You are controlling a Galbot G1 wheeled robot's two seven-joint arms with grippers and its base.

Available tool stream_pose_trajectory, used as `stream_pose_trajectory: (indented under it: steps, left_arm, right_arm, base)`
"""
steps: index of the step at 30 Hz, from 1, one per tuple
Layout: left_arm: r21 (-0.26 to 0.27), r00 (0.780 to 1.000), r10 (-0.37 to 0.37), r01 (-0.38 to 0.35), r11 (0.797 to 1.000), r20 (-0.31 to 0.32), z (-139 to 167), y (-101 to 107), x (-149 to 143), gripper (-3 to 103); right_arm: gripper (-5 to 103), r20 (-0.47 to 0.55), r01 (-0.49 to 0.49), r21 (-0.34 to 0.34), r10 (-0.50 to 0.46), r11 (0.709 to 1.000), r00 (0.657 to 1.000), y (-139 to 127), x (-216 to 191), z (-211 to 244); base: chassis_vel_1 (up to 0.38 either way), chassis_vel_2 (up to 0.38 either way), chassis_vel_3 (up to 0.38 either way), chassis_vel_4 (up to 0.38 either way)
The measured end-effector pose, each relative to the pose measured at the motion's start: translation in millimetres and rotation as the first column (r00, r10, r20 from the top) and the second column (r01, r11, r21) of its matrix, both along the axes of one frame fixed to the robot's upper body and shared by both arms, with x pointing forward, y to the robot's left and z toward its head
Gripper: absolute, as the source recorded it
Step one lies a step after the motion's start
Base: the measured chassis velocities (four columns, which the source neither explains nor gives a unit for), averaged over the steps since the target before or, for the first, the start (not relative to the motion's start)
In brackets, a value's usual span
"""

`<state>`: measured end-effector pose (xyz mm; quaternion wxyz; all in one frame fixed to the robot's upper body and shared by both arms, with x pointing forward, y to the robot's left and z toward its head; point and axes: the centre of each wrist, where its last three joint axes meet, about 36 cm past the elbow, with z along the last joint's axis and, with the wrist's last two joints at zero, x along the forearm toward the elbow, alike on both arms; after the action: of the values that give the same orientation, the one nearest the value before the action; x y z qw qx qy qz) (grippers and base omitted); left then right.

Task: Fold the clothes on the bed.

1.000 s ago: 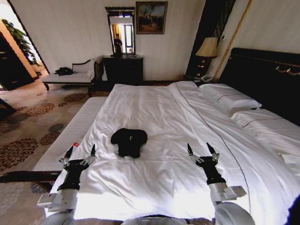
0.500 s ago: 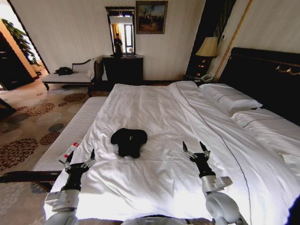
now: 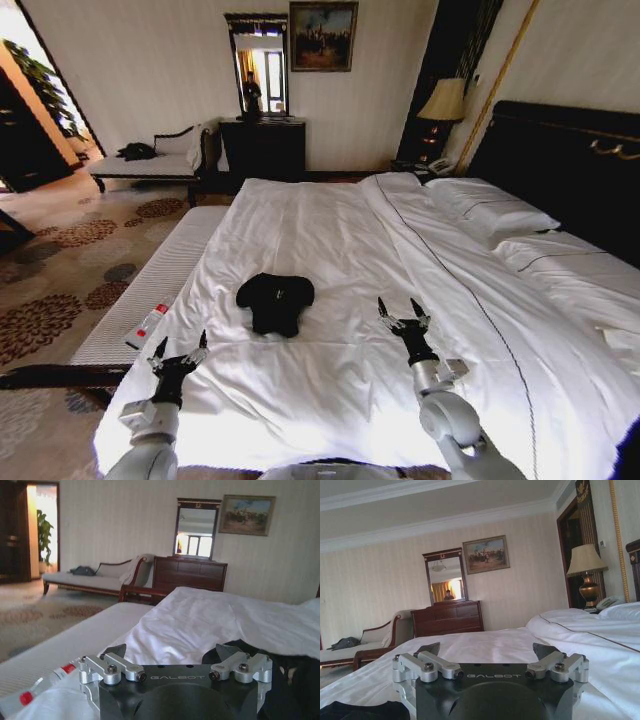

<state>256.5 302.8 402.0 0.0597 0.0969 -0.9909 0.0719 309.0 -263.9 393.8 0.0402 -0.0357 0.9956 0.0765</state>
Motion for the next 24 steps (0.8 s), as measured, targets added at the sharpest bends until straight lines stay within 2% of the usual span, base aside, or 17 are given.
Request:
stream_pose_trajectory:
  steps: [2,4,5,8,9,10,13,14,16,17,18,21,22,24]
  left_arm:
    - [-0.053,1.0,0.013,-0.014,0.998,-0.012,0,5,17,100]
    - [-0.135,0.999,0.016,-0.021,0.991,-0.038,3,15,43,100]
    - [-0.135,0.999,0.016,-0.021,0.991,-0.038,3,15,43,100]
    - [-0.238,0.996,0.009,-0.029,0.971,-0.088,-3,29,85,100]
    - [-0.238,0.996,0.009,-0.029,0.971,-0.088,-3,29,85,100]
    - [-0.268,0.994,0.007,-0.036,0.963,-0.106,-7,31,98,100]
    - [-0.378,0.989,-0.01,-0.048,0.925,-0.15,-19,31,144,100]
    - [-0.378,0.989,-0.01,-0.048,0.925,-0.15,-19,31,144,100]
    - [-0.443,0.985,-0.032,-0.047,0.895,-0.17,-23,25,169,100]
    - [-0.443,0.985,-0.032,-0.047,0.895,-0.17,-23,25,169,100]
    - [-0.486,0.982,-0.048,-0.048,0.872,-0.183,-26,19,184,100]
    - [-0.569,0.972,-0.097,-0.044,0.821,-0.215,-26,2,213,100]
    - [-0.569,0.972,-0.097,-0.044,0.821,-0.215,-26,2,213,100]
    - [-0.601,0.961,-0.137,-0.037,0.799,-0.241,-27,-11,227,100]
  right_arm:
    - [100,-0.006,0.001,-0.004,-0.001,1.0,1.0,0,-1,-2]
    - [100,-0.013,0.001,-0.01,-0.001,1.0,1.0,0,0,-5]
    - [100,-0.013,0.001,-0.01,-0.001,1.0,1.0,0,0,-5]
    - [100,-0.014,-0.001,-0.01,0.001,1.0,1.0,2,5,-8]
    - [100,-0.014,-0.001,-0.01,0.001,1.0,1.0,2,5,-8]
    - [100,-0.016,0.0,-0.009,0.0,1.0,1.0,2,7,-10]
    - [100,-0.024,0.003,-0.008,-0.003,1.0,1.0,3,13,-16]
    - [100,-0.024,0.003,-0.008,-0.003,1.0,1.0,3,13,-16]
    - [100,-0.031,0.005,-0.01,-0.005,1.0,1.0,3,17,-20]
    - [100,-0.031,0.005,-0.01,-0.005,1.0,1.0,3,17,-20]
    - [100,-0.034,0.006,-0.011,-0.007,1.0,0.999,2,19,-23]
    - [100,-0.045,0.013,-0.011,-0.013,1.0,0.999,3,26,-30]
    - [100,-0.045,0.013,-0.011,-0.013,1.0,0.999,3,26,-30]
    - [100,-0.046,0.019,-0.007,-0.019,1.0,0.999,4,29,-32]
  base:
    - [0.0,0.0,0.0,0.0]
    - [0.0,0.0,0.0,0.0]
    - [0.0,0.0,0.0,0.0]
    - [0.0,0.0,0.0,0.0]
    - [0.0,0.0,0.0,0.0]
    - [0.0,0.0,0.0,0.0]
    - [0.0,0.0,0.0,0.0]
    - [0.0,0.0,0.0,0.0]
    - [0.0,0.0,0.0,0.0]
    - [0.0,0.0,0.0,0.0]
    - [0.0,0.0,0.0,0.0]
    - [0.0,0.0,0.0,0.0]
    - [0.0,0.0,0.0,0.0]
    - [0.0,0.0,0.0,0.0]
